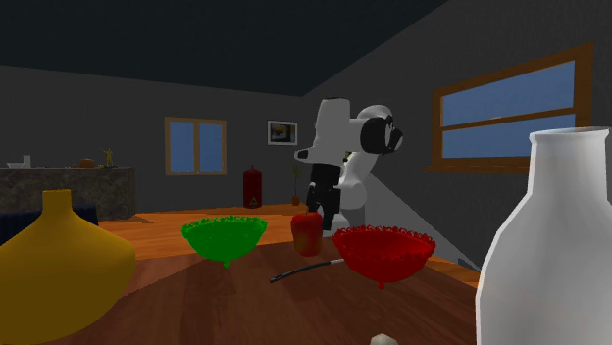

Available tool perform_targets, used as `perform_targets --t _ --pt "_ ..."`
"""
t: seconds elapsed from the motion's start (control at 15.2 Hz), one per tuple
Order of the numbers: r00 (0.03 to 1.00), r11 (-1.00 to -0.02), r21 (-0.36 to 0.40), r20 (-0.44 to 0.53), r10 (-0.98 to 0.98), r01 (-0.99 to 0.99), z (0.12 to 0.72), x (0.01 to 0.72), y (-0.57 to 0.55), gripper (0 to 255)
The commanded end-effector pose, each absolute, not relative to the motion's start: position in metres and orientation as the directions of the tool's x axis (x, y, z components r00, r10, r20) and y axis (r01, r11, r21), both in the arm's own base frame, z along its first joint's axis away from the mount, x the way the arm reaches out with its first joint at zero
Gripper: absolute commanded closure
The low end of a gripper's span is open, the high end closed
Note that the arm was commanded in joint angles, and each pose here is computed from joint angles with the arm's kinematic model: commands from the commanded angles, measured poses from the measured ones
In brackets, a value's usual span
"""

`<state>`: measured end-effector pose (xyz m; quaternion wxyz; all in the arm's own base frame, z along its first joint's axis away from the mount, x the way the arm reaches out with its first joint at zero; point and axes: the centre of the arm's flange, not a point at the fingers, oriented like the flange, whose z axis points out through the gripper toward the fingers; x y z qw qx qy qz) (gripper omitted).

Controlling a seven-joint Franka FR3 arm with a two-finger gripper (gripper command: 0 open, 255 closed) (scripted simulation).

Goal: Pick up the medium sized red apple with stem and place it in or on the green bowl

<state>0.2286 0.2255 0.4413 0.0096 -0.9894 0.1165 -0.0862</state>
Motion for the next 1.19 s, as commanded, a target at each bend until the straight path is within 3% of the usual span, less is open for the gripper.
perform_targets --t 0.0,0.13,0.2,1.12 --pt "0.958 -0.973 -0.039 0.168 -0.232 -0.229 0.441 0.229 0.226 0" --pt "0.958 -0.973 -0.039 0.168 -0.232 -0.229 0.441 0.229 0.226 0" --pt "0.958 -0.973 -0.039 0.168 -0.232 -0.229 0.441 0.229 0.226 255" --pt "0.958 -0.973 -0.039 0.168 -0.232 -0.229 0.468 0.229 0.226 255"
